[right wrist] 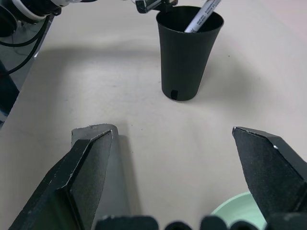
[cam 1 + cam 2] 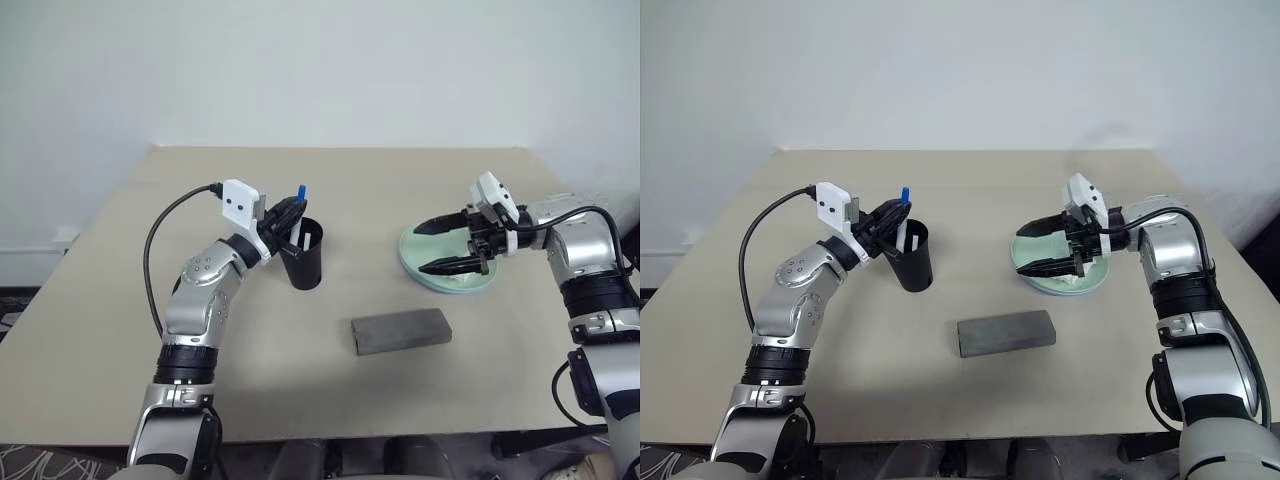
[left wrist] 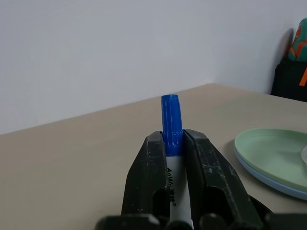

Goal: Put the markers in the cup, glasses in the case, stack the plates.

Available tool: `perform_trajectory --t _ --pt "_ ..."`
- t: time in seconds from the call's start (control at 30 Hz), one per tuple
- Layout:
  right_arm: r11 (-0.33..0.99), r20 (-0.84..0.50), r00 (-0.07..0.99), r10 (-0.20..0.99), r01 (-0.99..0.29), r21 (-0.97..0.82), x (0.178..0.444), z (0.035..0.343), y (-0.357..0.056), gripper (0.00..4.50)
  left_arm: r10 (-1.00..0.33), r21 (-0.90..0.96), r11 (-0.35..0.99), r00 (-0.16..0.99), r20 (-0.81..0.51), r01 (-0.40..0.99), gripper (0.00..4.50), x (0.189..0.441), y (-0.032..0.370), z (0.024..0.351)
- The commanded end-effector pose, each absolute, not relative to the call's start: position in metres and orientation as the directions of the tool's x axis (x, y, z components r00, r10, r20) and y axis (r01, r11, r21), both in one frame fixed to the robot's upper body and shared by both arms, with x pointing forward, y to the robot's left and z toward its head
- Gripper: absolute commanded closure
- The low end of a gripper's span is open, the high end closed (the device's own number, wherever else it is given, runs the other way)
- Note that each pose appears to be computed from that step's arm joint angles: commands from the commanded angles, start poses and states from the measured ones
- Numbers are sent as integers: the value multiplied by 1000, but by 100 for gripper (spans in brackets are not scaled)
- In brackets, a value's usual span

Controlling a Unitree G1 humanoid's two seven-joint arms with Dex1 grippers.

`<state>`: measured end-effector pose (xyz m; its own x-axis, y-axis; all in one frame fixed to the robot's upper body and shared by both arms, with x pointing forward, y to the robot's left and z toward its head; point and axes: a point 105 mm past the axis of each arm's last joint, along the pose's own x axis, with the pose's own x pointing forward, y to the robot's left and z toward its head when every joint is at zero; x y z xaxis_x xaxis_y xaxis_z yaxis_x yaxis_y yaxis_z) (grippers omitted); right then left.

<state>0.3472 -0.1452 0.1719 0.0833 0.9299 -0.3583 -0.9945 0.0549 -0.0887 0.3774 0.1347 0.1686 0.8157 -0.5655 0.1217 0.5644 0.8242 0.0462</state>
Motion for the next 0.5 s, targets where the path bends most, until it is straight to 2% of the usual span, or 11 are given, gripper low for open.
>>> perform_trajectory --t 0.03,0.33,0.5 --pt "64 -328 113 938 -986 -155 350 192 -148 15 -566 44 823 813 136 566 310 376 136 172" --pt "66 -328 115 938 -985 -157 351 191 -146 15 -572 50 819 806 149 572 5 372 139 186" --pt "69 -310 122 943 -982 -177 351 197 -143 15 -585 56 811 809 53 582 5 365 169 205"
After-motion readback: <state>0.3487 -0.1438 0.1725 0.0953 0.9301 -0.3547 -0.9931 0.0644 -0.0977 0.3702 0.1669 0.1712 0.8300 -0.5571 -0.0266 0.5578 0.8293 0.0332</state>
